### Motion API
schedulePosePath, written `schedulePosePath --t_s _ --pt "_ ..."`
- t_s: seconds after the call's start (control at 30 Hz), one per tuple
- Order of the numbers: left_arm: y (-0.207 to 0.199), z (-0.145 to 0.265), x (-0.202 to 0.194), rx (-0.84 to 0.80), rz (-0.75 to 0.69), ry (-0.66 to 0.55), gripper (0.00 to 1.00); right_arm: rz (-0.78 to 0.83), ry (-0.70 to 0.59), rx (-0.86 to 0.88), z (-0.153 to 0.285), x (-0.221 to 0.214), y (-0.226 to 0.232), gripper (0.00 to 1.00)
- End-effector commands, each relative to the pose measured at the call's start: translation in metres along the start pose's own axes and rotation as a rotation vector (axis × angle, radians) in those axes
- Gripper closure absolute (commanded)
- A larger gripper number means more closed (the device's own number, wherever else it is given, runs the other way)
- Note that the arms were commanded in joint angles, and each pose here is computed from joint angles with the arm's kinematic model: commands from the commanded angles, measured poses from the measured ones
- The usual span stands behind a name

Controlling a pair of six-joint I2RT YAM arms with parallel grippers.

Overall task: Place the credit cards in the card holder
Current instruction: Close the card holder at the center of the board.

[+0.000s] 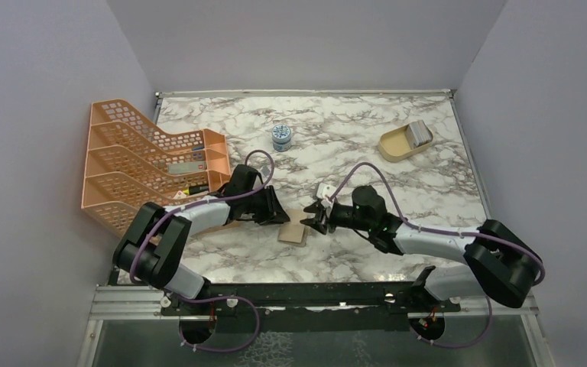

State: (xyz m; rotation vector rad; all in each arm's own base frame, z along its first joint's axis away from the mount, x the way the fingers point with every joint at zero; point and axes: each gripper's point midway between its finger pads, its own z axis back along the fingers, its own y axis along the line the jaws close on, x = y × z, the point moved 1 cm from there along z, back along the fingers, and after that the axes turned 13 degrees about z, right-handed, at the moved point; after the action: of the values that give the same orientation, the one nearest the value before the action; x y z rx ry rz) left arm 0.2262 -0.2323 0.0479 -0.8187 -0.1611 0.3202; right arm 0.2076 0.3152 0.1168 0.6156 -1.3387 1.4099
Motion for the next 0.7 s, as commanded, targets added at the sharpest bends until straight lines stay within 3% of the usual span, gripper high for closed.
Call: schedulePosePath --t_s 0.0,0.23,0.67 --pt "-0.002 0.006 0.015 0.046 -0.052 -0.085 0.68 -0.350 0.059 -0.051 0.009 0.012 0.002 0.62" --pt "0.005 0.004 0.015 0.082 -0.062 -0.088 0.66 -0.881 0.158 -0.246 0.025 0.006 0.002 0.65" --pt "0.021 -0.007 -0.001 0.172 -0.080 -0.057 0.67 -1.232 0.307 -0.326 0.019 -0.030 0.024 0.65"
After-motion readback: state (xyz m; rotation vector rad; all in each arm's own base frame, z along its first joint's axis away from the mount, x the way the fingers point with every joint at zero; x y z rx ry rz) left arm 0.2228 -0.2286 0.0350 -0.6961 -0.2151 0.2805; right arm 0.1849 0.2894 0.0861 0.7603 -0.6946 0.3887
